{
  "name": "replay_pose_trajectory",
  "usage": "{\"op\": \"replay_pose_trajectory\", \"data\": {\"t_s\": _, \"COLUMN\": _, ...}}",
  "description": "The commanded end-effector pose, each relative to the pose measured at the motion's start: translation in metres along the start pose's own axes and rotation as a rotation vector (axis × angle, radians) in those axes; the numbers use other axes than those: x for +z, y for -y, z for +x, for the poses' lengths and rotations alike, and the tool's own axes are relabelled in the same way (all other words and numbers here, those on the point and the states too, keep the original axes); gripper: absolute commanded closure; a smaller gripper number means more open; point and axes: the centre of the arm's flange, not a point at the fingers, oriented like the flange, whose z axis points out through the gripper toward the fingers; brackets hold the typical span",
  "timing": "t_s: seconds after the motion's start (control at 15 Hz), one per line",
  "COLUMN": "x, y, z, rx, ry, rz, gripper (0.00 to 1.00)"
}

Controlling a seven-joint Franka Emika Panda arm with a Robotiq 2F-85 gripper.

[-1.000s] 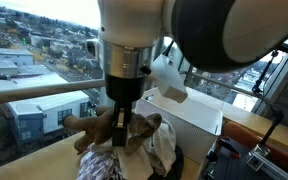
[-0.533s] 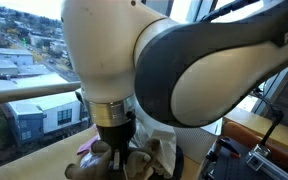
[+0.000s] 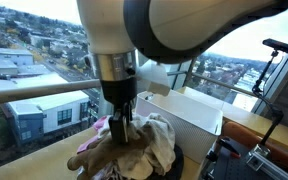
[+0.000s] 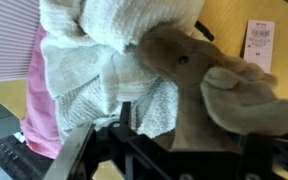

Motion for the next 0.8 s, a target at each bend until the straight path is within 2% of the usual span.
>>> {"op": "replay_pose_trajectory", "data": {"t_s": 0.0, "x": -0.041, "y": -0.036, "z": -0.015, "rx": 0.033, "ry": -0.003, "rz": 0.033, "gripper": 0.00}}
{"op": "replay_pose_trajectory", "data": {"t_s": 0.4, "x": -0.067, "y": -0.074, "z": -0.024, "rx": 0.097, "ry": -0.028, "rz": 0.060, "gripper": 0.00}}
{"op": "replay_pose_trajectory", "data": {"t_s": 0.73, "x": -0.059, "y": -0.077, "z": -0.022, "rx": 0.114, "ry": -0.042, "rz": 0.049, "gripper": 0.00}}
